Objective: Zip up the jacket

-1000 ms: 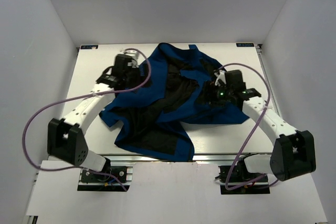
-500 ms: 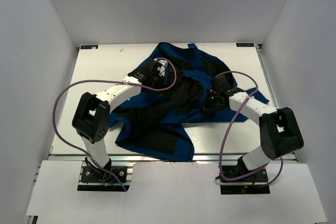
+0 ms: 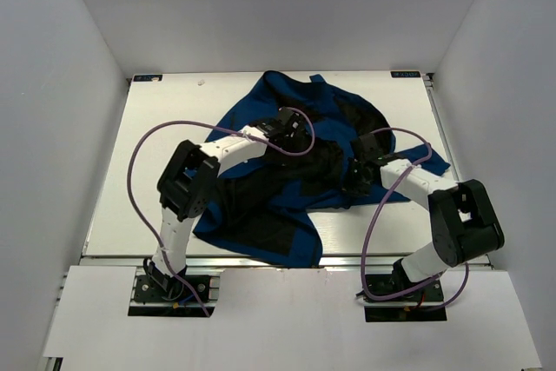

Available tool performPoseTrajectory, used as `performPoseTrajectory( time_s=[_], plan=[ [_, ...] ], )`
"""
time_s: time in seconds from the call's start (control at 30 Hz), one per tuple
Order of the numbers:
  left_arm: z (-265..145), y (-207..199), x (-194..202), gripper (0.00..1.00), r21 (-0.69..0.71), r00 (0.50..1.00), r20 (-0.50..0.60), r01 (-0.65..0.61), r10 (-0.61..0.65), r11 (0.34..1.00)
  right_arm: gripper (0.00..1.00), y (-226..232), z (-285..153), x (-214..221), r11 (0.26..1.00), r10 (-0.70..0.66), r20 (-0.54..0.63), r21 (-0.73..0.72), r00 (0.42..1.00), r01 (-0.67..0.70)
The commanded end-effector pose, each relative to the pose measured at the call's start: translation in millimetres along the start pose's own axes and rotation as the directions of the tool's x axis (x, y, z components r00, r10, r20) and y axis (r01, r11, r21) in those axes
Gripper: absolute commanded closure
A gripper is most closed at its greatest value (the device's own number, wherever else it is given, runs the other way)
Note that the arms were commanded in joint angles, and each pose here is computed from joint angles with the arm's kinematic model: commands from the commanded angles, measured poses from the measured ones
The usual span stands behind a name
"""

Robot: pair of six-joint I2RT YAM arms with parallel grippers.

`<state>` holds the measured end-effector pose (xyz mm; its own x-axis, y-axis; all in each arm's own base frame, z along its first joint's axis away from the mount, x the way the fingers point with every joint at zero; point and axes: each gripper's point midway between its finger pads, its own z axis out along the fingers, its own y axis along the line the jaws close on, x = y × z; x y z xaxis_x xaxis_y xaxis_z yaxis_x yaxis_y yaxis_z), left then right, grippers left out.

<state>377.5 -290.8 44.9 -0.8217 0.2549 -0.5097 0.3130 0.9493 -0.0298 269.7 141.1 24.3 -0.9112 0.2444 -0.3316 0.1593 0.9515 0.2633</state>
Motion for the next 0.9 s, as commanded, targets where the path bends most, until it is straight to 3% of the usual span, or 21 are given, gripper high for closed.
performPoseTrajectory(
  time_s=[0.0, 0.1, 0.23, 0.3, 0.37, 0.43, 0.47, 0.53, 0.57, 0.7, 0.87],
  plan=[
    [-8, 35, -8, 0.03, -0.192, 0.999, 0.014, 0.045, -0.044, 0.980, 1.00, -27, -4, 5, 0.993, -0.019, -0.002, 0.116, 1.000, 0.019],
    [-5, 57, 1, 0.08, -0.320, 0.999, 0.000, 0.049, -0.052, 0.946, 1.00, -29, -8, 0, 0.992, -0.023, 0.016, 0.128, 1.000, 0.020],
    [-19, 103, 18, 0.13, -0.551, 0.998, -0.026, 0.031, -0.055, 0.834, 1.00, -27, -17, -11, 0.993, -0.026, 0.051, 0.114, 0.998, 0.020],
    [-24, 124, 23, 0.15, -0.599, 0.994, -0.026, 0.072, -0.110, 0.798, 1.00, -32, -20, -18, 0.991, -0.022, 0.071, 0.132, 0.997, 0.012],
    [-36, 149, 28, 0.24, -0.622, 0.986, -0.017, 0.119, -0.165, 0.774, 1.00, -31, -25, -28, 0.991, -0.027, 0.097, 0.134, 0.995, 0.013],
    [-43, 166, 30, 0.35, -0.622, 0.977, 0.012, 0.174, -0.213, 0.764, 1.00, -33, -28, -35, 0.991, -0.024, 0.111, 0.137, 0.994, 0.009],
    [-56, 181, 26, 0.49, -0.610, 0.965, 0.049, 0.234, -0.259, 0.757, 1.00, -31, -30, -41, 0.991, -0.029, 0.126, 0.136, 0.992, 0.012],
    [-62, 196, 37, 0.63, -0.601, 0.950, 0.063, 0.280, -0.306, 0.748, 1.00, -31, -33, -49, 0.990, -0.026, 0.143, 0.140, 0.989, 0.006],
    [-75, 207, 33, 0.76, -0.587, 0.935, 0.099, 0.330, -0.339, 0.739, 1.00, -27, -36, -58, 0.991, -0.032, 0.163, 0.132, 0.986, 0.010],
    [-101, 197, 22, 0.92, -0.477, 0.922, 0.149, 0.384, -0.358, 0.791, 1.00, -4, -44, -86, 0.997, -0.051, 0.209, 0.074, 0.977, 0.036],
    [-145, 181, -11, 0.92, -0.316, 0.902, 0.266, 0.414, -0.339, 0.854, 1.00, 28, -61, -145, 0.996, -0.092, 0.310, 0.045, 0.946, 0.082]
  ],
)
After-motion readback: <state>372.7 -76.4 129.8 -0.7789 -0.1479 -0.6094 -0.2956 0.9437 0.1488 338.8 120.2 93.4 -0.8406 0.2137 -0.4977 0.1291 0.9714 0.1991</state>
